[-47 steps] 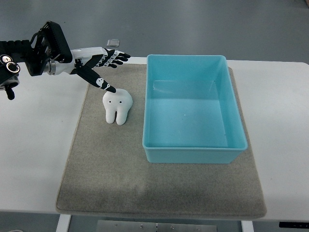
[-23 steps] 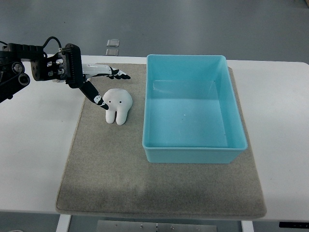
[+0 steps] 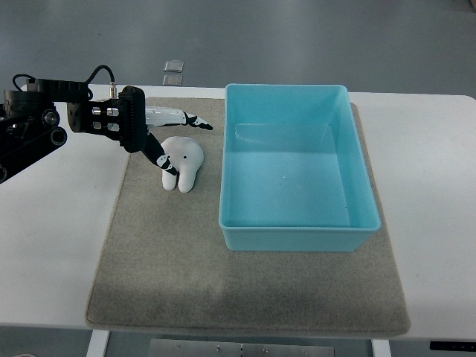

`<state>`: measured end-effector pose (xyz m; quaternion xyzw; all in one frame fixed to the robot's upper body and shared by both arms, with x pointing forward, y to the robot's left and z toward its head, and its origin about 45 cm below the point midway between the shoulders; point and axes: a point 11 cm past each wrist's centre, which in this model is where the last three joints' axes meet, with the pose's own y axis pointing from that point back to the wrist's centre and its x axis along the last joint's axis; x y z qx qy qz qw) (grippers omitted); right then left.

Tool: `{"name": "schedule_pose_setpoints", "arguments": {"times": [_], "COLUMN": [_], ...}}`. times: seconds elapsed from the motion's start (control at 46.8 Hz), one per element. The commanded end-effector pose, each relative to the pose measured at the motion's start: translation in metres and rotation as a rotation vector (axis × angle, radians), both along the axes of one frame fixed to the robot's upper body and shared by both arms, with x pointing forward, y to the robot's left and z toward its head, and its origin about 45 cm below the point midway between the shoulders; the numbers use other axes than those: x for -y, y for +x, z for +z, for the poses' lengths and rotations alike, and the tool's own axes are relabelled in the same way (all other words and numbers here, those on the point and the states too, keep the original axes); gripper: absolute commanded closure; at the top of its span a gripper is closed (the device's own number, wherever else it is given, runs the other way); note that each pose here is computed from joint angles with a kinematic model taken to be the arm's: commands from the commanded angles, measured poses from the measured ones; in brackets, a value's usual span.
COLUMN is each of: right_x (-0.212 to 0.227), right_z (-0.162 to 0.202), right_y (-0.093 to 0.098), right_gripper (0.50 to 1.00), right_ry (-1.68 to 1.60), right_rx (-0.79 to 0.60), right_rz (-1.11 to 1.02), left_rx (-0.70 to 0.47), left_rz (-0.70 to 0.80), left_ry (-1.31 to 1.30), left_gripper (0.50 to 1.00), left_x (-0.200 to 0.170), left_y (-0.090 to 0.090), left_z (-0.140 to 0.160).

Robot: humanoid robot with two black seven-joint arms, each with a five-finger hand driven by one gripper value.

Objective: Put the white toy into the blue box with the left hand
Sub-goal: 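Lower the left hand onto the tooth toy and close fingers around it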

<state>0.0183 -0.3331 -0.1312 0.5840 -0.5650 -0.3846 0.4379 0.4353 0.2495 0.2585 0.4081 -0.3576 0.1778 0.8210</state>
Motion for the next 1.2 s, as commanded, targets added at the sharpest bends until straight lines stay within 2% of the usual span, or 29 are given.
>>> {"name": "schedule_pose_setpoints", "arguments": {"times": [0.0, 0.235, 0.364, 0.449, 0.513, 0.556, 0.642, 0.706, 0.834, 0.92, 0.984, 1.027, 1.176], "right_x": [0.0, 0.0, 0.0, 0.0, 0.0, 0.0, 0.0002, 0.0002, 0.0, 0.0, 0.0, 0.0, 0.0002], "right_z": [0.0, 0.0, 0.0, 0.0, 0.0, 0.0, 0.0, 0.0, 0.0, 0.0, 0.0, 0.0, 0.0], "right_y": [0.0, 0.0, 0.0, 0.0, 0.0, 0.0, 0.0, 0.0, 0.0, 0.0, 0.0, 0.0, 0.0], "right_gripper": [0.564, 0.564, 0.564, 0.564, 0.564, 0.564, 0.564, 0.564, 0.564, 0.564, 0.564, 0.564, 0.564], "right_ry": [0.0, 0.0, 0.0, 0.0, 0.0, 0.0, -0.002, -0.002, 0.0, 0.0, 0.0, 0.0, -0.002], "right_rx": [0.0, 0.0, 0.0, 0.0, 0.0, 0.0, 0.0, 0.0, 0.0, 0.0, 0.0, 0.0, 0.0], "right_rz": [0.0, 0.0, 0.0, 0.0, 0.0, 0.0, 0.0, 0.0, 0.0, 0.0, 0.0, 0.0, 0.0], "left_rx": [-0.017, -0.026, -0.013, -0.011, -0.012, -0.012, -0.014, -0.014, -0.015, -0.021, -0.02, -0.02, -0.018], "left_rz": [-0.009, -0.007, 0.0, -0.001, -0.002, -0.002, -0.003, -0.005, -0.005, -0.006, -0.003, -0.003, -0.006], "left_ry": [0.023, 0.03, 0.028, 0.031, 0.033, 0.033, 0.033, 0.034, 0.034, 0.035, 0.036, 0.036, 0.036], "left_gripper": [0.51, 0.512, 0.531, 0.596, 0.609, 0.634, 0.647, 0.675, 0.688, 0.724, 0.788, 0.804, 0.919], "left_x": [-0.0004, -0.0018, -0.0027, -0.0028, -0.0027, -0.0027, -0.0027, -0.002, -0.002, -0.0022, -0.0029, -0.0029, -0.0027], "left_y": [-0.0032, -0.0043, -0.0022, -0.0021, -0.0028, -0.0028, -0.0029, -0.0029, -0.003, -0.0037, -0.003, -0.003, -0.0027], "left_z": [-0.0074, -0.0111, -0.0097, -0.0097, -0.0108, -0.0108, -0.0109, -0.0112, -0.0113, -0.0123, -0.0118, -0.0118, -0.0103]}}
